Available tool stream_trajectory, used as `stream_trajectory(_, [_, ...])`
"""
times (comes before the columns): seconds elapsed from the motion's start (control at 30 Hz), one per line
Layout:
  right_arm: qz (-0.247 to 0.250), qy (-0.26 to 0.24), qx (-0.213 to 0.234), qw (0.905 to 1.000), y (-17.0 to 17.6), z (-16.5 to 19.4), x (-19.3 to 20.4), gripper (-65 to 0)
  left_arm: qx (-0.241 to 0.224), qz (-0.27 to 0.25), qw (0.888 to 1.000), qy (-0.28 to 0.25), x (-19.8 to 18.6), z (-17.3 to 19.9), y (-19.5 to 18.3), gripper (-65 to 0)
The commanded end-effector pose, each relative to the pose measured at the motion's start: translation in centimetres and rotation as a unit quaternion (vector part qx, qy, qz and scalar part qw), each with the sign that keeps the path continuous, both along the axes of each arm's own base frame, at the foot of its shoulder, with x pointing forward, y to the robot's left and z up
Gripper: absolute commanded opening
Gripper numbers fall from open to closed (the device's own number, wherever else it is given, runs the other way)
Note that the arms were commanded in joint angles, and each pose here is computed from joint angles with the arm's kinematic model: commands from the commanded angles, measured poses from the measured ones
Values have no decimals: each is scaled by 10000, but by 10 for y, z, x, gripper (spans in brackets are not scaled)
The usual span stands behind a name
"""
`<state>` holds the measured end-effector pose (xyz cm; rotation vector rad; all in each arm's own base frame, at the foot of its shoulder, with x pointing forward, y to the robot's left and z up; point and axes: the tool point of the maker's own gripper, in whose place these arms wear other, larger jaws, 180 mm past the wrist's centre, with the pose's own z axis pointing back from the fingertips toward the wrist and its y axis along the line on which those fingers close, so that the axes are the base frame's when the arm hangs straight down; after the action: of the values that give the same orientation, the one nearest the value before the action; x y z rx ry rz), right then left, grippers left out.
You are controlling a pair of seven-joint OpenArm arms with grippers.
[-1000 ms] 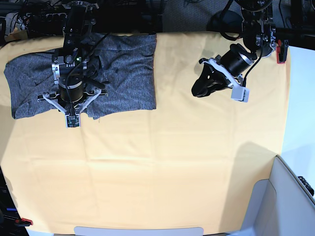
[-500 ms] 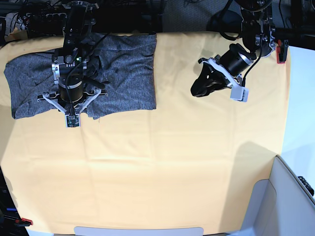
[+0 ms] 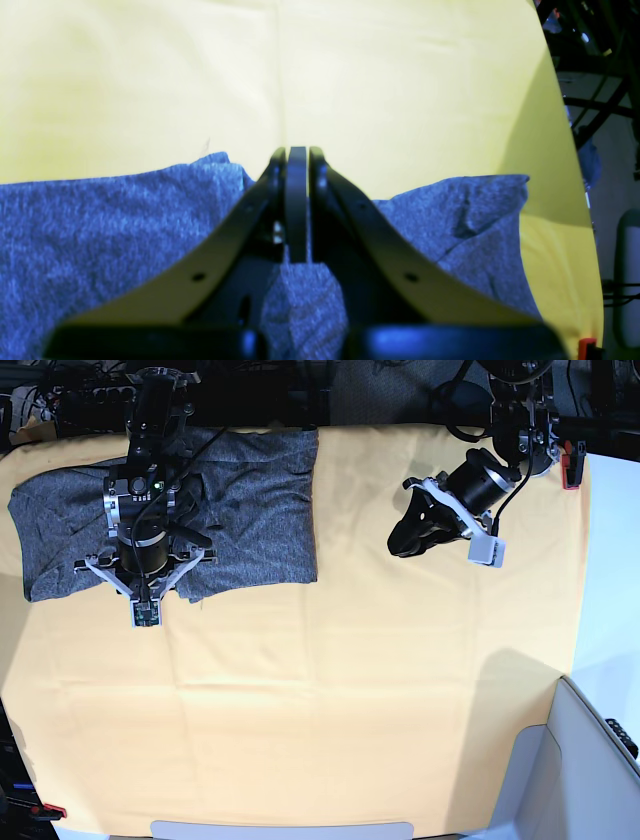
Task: Fold the T-shirt properly
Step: 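Hold the right gripper pressed on the folded shirt, then move the right gripper to the shirt's outer edge and grasp it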
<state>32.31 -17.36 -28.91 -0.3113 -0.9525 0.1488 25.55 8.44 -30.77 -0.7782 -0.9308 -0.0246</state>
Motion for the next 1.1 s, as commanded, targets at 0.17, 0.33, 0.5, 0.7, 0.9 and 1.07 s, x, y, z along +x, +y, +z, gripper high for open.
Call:
stream_trajectory(0.17, [-151,-530,-103,9984,-15,33,17,-650,-96,8,9997,-223,4,12,-1,-565])
stream_trajectory(0.33, [-784,-821,-277,9932,-67,56,20,-650,-89,5,9997,-223,4,12,0,-565])
stream_trajectory(0.5, [-1206,-1014,-610,9856,-112,78,16,-650,-82,2,9997,-223,4,12,0,-564])
stream_trajectory(0.7, [-1241,-859,-1002,9835,-150,91,9,-650,-82,2,9997,-223,4,12,0,-564])
stream_trajectory(0.9, [-1471,-384,-978,9835,-188,69,-1,-527,-85,-5,9997,-237,5,13,-1,-564])
stream_trajectory(1.07, [-1526,-125,-1030,9828,-206,57,-5,-477,-77,-4,9997,-221,4,12,0,-564])
